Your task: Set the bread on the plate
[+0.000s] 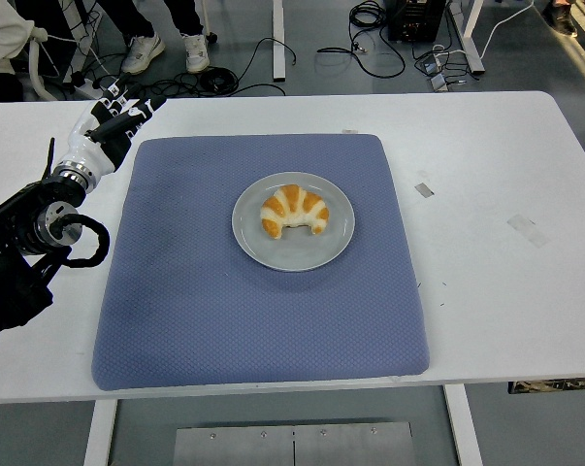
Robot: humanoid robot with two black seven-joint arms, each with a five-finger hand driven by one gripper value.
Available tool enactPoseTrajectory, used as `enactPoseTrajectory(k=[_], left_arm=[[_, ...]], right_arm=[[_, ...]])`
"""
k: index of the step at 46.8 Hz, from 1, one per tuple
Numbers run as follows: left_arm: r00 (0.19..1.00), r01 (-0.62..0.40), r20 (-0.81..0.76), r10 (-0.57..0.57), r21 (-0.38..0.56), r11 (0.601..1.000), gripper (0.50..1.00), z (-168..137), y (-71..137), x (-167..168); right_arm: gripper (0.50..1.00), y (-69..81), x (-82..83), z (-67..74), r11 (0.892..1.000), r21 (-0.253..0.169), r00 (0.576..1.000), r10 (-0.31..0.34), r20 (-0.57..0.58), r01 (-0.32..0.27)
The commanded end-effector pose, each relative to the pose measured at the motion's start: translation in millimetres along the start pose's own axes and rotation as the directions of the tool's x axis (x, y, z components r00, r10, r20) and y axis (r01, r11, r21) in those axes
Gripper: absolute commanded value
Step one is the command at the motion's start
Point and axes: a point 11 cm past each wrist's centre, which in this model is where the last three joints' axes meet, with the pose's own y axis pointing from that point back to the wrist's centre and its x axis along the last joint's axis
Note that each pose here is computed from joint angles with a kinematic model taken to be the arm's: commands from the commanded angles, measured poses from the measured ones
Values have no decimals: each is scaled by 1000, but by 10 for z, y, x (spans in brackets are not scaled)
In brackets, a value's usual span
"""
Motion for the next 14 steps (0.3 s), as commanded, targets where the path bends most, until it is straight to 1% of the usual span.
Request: enactPoseTrajectory(k=[1,14], left_arm=[[1000,0,-5,0,2,1000,983,-20,5,-1],[1000,11,-15,-11,-6,1000,984,-63,-3,-71]], right_arm=[[1000,0,-1,0,1000,0,1000,0,2,0],[1000,0,-1,1,1000,0,1000,0,0,0]])
